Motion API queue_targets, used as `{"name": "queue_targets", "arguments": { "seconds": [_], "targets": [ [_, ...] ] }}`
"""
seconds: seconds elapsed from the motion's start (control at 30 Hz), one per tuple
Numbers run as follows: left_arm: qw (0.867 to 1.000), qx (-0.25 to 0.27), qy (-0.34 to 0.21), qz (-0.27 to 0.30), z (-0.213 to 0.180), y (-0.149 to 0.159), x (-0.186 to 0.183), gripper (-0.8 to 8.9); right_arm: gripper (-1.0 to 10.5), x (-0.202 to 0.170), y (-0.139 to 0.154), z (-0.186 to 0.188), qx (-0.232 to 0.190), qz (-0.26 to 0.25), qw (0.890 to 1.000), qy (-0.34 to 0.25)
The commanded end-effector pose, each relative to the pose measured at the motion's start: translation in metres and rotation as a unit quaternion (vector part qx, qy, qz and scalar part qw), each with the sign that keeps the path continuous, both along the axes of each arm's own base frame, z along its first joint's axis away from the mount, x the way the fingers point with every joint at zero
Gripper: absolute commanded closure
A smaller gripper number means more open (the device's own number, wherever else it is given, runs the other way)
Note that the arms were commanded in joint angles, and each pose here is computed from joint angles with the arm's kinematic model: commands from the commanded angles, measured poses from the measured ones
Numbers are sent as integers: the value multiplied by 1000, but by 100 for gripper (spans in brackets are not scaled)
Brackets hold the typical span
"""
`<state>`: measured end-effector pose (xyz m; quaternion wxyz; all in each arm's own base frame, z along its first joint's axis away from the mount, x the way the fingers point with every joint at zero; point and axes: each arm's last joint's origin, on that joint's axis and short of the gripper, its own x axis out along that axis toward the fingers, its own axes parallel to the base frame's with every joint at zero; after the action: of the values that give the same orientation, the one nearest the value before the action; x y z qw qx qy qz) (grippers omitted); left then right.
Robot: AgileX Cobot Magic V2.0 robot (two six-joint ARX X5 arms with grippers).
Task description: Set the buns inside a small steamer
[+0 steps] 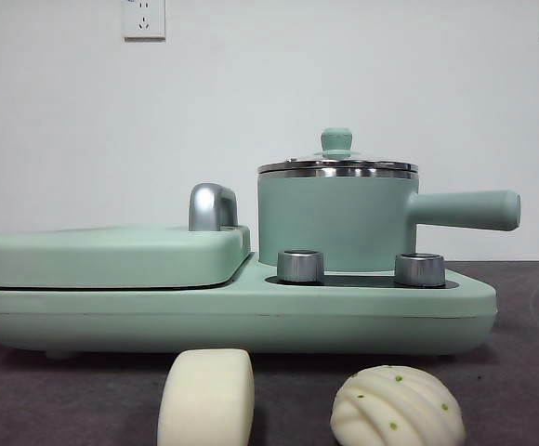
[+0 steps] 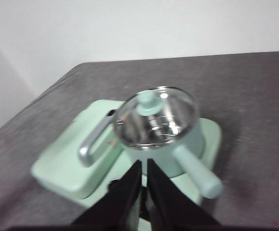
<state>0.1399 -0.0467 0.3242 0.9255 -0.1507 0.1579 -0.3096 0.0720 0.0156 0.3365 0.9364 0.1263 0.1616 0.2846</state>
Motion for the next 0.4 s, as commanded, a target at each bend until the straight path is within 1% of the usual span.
{"name": "queue_targets", "arguments": {
  "seconds": [0.03,0.1,0.23,0.3,0.4],
  "targets": [
    [999,11,-3,-43,14,-6,9,794,931,1,2,15,-9,44,999,-19],
    [997,15,8,-76,19,-11,14,794,931,1,3,22,-3,67,998,-22],
    [990,18,30,-139,23,-20,17,794,930,0,3,26,-2,71,997,-31],
    [988,17,35,-153,22,-23,17,793,930,-1,3,25,-2,71,997,-26],
    [985,32,28,-164,20,-25,15,781,923,-2,3,23,0,70,997,-10]
  ]
}}
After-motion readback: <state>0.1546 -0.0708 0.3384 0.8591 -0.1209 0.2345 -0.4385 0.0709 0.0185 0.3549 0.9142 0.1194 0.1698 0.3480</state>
